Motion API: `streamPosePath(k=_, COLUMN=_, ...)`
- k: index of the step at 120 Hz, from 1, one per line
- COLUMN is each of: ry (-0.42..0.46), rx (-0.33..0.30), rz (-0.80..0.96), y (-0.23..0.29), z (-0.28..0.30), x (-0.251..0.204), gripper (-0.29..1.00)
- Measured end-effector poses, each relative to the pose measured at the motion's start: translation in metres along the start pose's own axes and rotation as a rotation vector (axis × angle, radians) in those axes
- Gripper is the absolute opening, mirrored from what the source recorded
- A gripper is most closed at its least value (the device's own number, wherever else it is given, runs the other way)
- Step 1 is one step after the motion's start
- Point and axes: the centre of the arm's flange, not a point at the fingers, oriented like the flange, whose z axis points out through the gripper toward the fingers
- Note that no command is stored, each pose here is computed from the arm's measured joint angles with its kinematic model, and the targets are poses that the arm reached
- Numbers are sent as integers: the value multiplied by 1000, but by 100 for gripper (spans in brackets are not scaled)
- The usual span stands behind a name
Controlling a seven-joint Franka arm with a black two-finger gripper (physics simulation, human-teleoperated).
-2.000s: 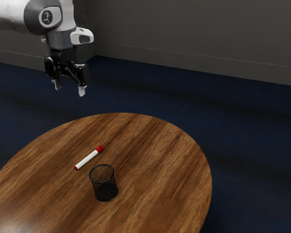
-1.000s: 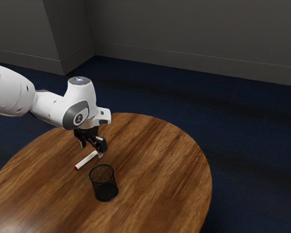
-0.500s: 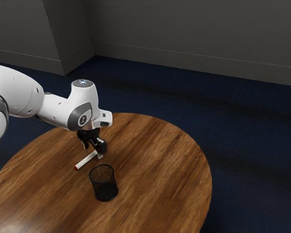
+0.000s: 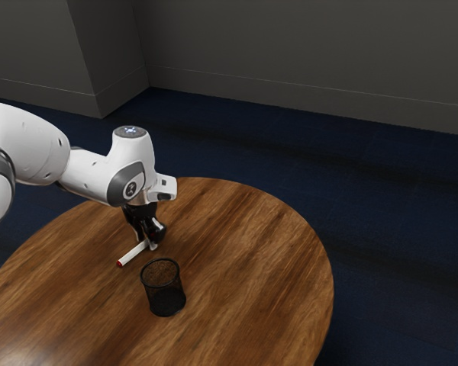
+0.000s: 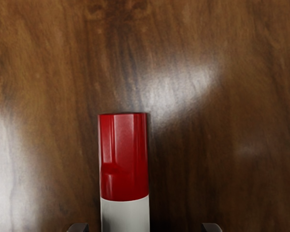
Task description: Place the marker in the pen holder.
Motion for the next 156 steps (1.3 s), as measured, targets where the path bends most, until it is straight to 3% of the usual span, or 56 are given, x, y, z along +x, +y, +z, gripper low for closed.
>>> streamPosePath(k=26, ry=-1, rx=-1, rz=7, y=-1, z=0, x=0, gripper=14)
streamPosePath(k=81, ry=13, rx=6, rz=22, y=0, z=-2, x=3, gripper=4)
streamPosePath(k=91, ry=78, rx=18, rz=22, y=-2, z=-37, x=7, gripper=2)
streamPosePath(k=103, ry=237, rx=33, rz=44, y=8, z=-127, x=8, gripper=1)
streamPosePath(k=121, ry=446, rx=30, rz=165, y=82, z=-221, x=-34, gripper=0)
streamPosePath(k=132, ry=512, rx=31, rz=209, y=112, z=-233, x=-75, gripper=0)
streamPosePath(k=156, ry=540, rx=34, rz=235, y=130, z=-212, x=-118, gripper=-1)
